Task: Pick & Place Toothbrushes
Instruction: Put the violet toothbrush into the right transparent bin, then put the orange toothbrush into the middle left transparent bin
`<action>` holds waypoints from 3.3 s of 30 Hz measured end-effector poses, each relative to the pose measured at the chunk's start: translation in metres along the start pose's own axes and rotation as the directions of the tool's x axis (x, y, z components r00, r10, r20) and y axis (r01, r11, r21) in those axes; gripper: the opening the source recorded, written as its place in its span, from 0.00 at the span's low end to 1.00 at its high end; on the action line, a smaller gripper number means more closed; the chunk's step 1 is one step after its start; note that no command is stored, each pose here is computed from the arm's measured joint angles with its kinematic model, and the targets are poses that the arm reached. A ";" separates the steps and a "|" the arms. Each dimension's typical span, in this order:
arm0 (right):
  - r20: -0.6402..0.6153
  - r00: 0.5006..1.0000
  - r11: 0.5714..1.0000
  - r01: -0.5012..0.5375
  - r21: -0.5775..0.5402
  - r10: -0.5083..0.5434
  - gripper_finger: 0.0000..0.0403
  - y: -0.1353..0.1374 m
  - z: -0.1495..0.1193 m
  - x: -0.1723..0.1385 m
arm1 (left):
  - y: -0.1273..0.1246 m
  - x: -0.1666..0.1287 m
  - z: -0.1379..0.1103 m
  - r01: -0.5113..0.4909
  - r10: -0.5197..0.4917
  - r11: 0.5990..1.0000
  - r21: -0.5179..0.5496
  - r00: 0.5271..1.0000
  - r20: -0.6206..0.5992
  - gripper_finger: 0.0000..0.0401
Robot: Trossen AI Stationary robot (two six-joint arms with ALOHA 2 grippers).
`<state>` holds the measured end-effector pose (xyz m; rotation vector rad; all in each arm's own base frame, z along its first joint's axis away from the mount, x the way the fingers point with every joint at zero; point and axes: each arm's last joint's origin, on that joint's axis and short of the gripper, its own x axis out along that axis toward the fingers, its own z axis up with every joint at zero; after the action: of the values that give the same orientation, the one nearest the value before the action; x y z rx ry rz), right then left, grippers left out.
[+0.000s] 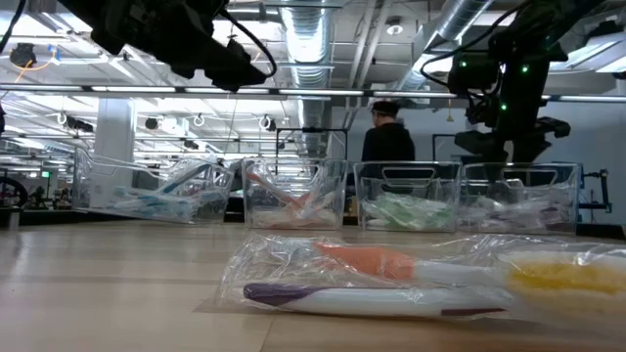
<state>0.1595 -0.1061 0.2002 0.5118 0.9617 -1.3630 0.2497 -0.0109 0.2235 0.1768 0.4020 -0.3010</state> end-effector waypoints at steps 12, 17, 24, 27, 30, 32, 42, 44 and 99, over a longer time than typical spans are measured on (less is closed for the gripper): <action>0.104 0.987 0.992 -0.120 -0.027 0.122 0.58 -0.010 -0.004 -0.030 | -0.002 0.001 -0.008 0.000 0.000 1.000 0.003 1.000 -0.003 0.52; 0.178 0.952 0.968 -0.240 -0.067 0.248 0.58 -0.012 -0.013 -0.054 | -0.001 0.001 -0.007 -0.003 0.003 1.000 0.006 1.000 0.010 0.52; 0.222 0.882 0.910 -0.398 -0.118 0.415 0.56 -0.014 -0.030 -0.081 | -0.001 0.001 -0.006 -0.004 0.003 1.000 0.007 1.000 0.013 0.52; 0.226 0.846 0.875 -0.462 -0.144 0.483 0.56 -0.015 -0.037 -0.091 | -0.001 0.001 -0.006 -0.004 0.004 1.000 0.008 1.000 0.015 0.52; 0.227 0.806 0.837 -0.525 -0.154 0.547 0.56 -0.017 -0.044 -0.100 | -0.001 0.001 -0.006 -0.005 0.004 1.000 0.008 1.000 0.017 0.52; 0.222 0.780 0.811 -0.564 -0.156 0.585 0.56 -0.019 -0.048 -0.105 | -0.001 0.001 -0.006 -0.005 0.005 1.000 0.008 1.000 0.018 0.52; 0.220 0.698 0.732 -0.651 -0.203 0.682 0.56 -0.016 -0.065 -0.122 | -0.001 0.001 -0.006 -0.004 0.004 1.000 0.005 1.000 0.017 0.52; 0.209 0.686 0.717 -0.660 -0.224 0.697 0.56 -0.016 -0.068 -0.124 | -0.001 0.001 -0.006 -0.004 0.004 1.000 0.005 1.000 0.017 0.52; 0.370 0.435 0.532 -0.817 -0.221 0.821 0.56 0.004 -0.100 -0.168 | -0.014 0.003 -0.006 0.030 -0.031 0.999 0.013 0.995 0.093 0.52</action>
<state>0.1483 0.0717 0.2816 0.5322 0.2244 -0.4993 0.2456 -0.0238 0.2153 0.1679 0.3110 -0.3404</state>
